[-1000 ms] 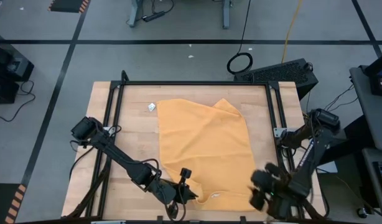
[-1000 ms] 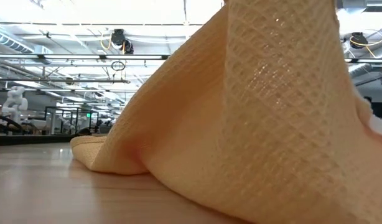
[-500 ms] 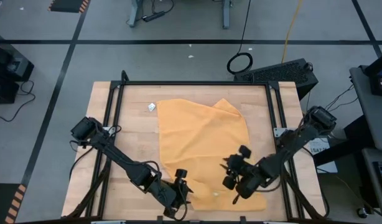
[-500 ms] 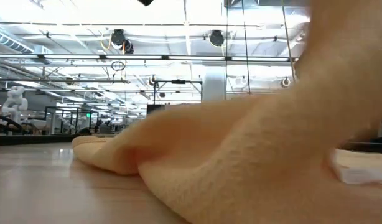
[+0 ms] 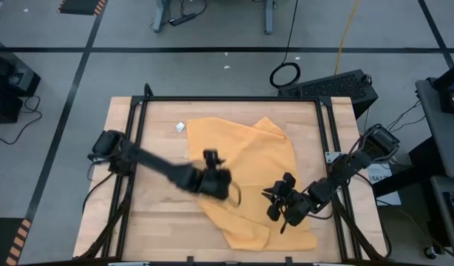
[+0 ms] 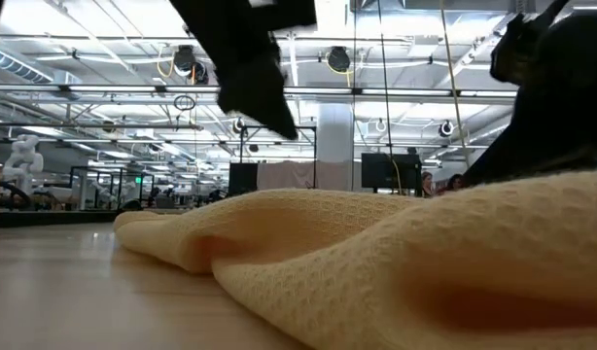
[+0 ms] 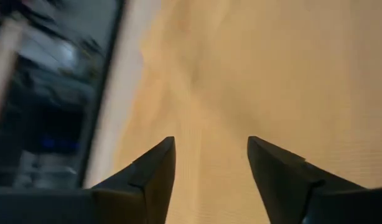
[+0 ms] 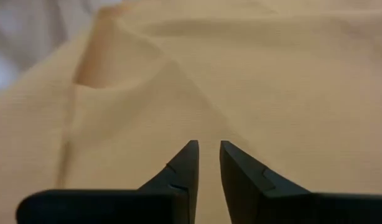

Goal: Roll towel
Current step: Fold the yellow towel

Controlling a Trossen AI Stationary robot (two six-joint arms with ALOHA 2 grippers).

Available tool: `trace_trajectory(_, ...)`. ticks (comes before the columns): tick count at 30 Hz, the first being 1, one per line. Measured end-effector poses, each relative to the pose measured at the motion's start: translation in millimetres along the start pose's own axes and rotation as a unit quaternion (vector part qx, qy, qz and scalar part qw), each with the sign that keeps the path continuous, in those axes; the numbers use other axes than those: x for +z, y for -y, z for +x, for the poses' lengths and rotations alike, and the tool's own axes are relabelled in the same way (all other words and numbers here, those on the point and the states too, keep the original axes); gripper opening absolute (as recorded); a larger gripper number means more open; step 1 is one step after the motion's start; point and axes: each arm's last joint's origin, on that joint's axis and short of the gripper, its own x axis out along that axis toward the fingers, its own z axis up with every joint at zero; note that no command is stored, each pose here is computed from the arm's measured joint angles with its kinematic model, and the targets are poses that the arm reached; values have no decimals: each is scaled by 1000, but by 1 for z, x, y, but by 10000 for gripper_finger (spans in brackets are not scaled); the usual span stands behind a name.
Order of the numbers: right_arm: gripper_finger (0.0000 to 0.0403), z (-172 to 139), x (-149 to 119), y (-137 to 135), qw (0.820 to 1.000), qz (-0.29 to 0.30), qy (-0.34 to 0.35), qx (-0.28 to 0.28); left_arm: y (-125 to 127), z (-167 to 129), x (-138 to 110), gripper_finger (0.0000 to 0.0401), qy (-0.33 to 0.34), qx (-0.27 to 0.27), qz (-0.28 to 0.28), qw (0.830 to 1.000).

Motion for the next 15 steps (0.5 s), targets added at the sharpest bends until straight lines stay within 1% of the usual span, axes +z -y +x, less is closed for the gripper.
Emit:
trace_trajectory(2, 54, 4, 2, 5, 1000, -4, -4, -17, -22, 23, -5, 183, -25, -30, -10, 999)
trace_trajectory(3, 54, 5, 3, 7, 1000, -6, -5, -25, -33, 34, -8, 177, -36, -35, -18, 999)
trace_trajectory(7, 54, 10, 6, 13, 998, -30, -8, -46, -78, 65, -18, 164, -70, -4, -69, 995)
trace_trajectory(10, 54, 12, 8, 15, 997, -51, 2, -61, -105, 81, -27, 162, -92, 6, -64, 994)
trace_trajectory(13, 54, 14, 12, 18, 994, -68, 21, -80, -132, 96, -38, 162, -107, -13, -63, 992)
trace_trajectory(15, 54, 16, 14, 19, 993, -80, 25, -88, -151, 105, -48, 162, -114, -37, -81, 989)
